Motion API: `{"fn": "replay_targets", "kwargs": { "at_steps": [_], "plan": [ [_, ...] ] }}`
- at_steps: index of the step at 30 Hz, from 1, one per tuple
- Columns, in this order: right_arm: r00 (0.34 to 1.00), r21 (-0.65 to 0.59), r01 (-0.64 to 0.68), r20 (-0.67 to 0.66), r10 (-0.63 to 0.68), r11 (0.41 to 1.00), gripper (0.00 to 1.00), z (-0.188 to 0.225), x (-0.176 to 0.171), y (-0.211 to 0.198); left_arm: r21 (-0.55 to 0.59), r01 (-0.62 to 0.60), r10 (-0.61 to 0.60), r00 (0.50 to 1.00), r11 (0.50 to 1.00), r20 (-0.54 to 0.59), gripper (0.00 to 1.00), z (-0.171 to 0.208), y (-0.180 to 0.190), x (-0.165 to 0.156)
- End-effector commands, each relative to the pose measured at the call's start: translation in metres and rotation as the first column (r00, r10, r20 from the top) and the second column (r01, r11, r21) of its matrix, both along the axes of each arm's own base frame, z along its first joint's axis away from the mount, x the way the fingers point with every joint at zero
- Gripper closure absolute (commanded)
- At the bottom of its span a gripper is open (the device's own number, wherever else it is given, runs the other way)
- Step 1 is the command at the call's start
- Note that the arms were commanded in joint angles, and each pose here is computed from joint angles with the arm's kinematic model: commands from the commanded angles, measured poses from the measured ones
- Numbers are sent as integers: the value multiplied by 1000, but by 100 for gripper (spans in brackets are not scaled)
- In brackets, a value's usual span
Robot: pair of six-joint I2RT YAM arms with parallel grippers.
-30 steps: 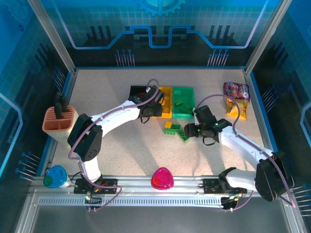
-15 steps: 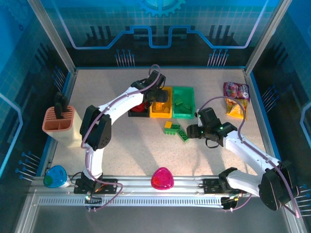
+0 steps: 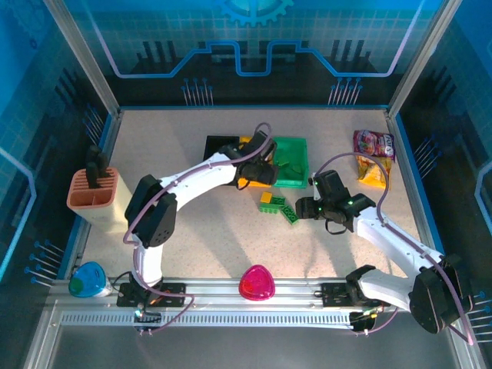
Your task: Sort the legos into containers by color
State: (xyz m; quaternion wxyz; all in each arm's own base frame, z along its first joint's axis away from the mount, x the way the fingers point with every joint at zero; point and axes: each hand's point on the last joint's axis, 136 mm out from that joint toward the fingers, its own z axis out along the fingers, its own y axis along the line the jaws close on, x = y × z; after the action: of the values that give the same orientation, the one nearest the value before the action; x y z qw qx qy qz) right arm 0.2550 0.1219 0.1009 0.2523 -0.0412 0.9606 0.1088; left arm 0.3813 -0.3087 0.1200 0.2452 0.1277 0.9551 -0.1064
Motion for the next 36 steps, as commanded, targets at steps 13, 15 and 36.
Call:
{"fn": "replay_targets", "kwargs": {
  "at_steps": [13, 15, 36],
  "plan": [
    [1000, 10, 20, -18, -20, 1000, 37, -7, -4, -3, -40, 20, -26, 987, 999, -161, 39, -52, -6, -40],
    [1000, 7, 20, -18, -20, 1000, 37, -9, -5, -4, -50, 23, -31, 985, 999, -169, 38, -54, -10, -39],
    [999, 2, 32, -21, -32, 999, 37, -13, -8, -9, -34, 28, -35, 972, 999, -233, 40, -83, -17, -39]
  ]
}}
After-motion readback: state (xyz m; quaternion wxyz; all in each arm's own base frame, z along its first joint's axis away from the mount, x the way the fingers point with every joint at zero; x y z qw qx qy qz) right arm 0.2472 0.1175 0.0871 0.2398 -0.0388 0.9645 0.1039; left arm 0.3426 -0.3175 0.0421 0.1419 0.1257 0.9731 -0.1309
